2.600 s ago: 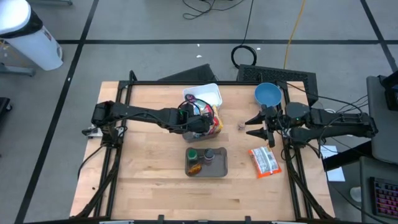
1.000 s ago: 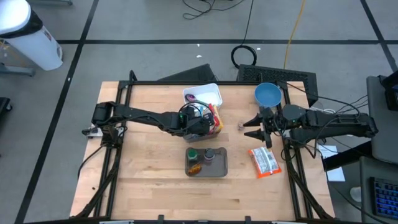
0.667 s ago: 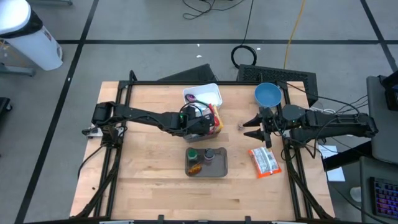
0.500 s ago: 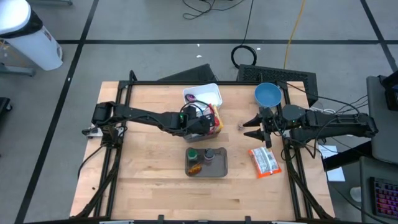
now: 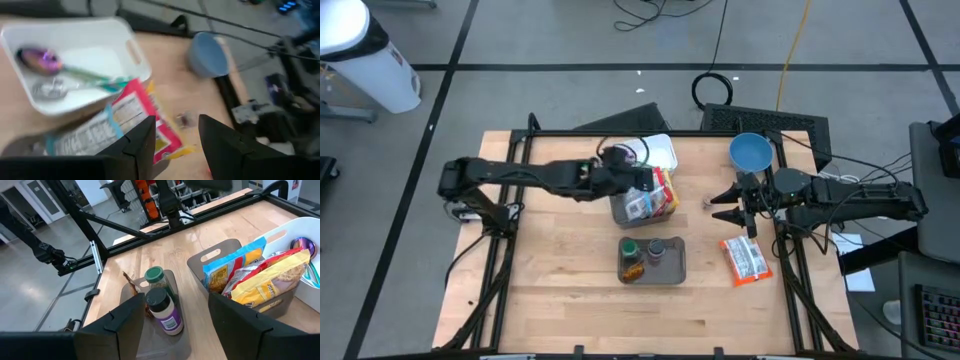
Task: Pick & Place Food Item
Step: Put the brown seasoning bottle into the bottom black bin
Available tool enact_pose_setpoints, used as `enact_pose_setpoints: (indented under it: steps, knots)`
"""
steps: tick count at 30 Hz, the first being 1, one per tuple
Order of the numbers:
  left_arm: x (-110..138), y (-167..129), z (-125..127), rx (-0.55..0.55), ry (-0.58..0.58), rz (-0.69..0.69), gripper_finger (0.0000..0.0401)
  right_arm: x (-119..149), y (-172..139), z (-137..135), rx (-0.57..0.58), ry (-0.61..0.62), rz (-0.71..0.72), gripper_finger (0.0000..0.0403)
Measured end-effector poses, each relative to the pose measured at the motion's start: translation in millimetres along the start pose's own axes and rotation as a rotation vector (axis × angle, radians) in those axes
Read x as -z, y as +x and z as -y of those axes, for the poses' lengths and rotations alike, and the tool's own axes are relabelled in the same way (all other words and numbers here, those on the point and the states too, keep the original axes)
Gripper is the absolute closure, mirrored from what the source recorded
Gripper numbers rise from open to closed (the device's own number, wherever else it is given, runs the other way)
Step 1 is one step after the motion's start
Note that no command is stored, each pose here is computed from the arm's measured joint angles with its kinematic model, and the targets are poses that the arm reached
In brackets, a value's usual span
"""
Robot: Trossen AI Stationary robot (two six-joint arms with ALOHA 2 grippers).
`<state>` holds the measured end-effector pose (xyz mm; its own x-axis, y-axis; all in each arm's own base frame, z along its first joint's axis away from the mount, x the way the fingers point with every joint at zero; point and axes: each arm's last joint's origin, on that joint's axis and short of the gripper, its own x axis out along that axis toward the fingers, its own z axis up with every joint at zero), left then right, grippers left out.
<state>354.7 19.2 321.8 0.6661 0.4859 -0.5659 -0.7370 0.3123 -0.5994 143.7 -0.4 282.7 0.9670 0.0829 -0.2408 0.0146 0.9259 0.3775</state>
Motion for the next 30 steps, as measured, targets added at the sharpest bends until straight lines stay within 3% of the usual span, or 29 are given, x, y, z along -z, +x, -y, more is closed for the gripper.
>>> enact_pose_setpoints:
  steps: [4, 10, 16, 21, 25, 30]
  knots:
    - [-15, -27, 4, 0.096, 0.079, -0.021, 0.0244, 0, 0, 0, 0.001, 0.000, 0.000, 0.0190]
    - [-30, -58, 10, 0.274, 0.100, -0.066, 0.0244, 1, 0, 0, 0.004, 0.001, -0.005, 0.0190]
    - [-43, -78, 29, 0.486, 0.242, 0.091, 0.0244, 2, 5, 3, 0.054, 0.003, -0.009, 0.0190]
    - [-48, -80, 38, 0.563, 0.372, 0.217, 0.0244, 3, 16, 8, 0.171, 0.004, -0.002, 0.0190]
    - [-53, -74, 43, 0.596, 0.333, 0.271, 0.0244, 0, 29, 11, 0.246, 0.018, 0.052, 0.0190]
    - [-54, -67, 41, 0.570, 0.373, 0.275, 0.0244, -8, 52, 15, 0.346, 0.081, 0.194, 0.0190]
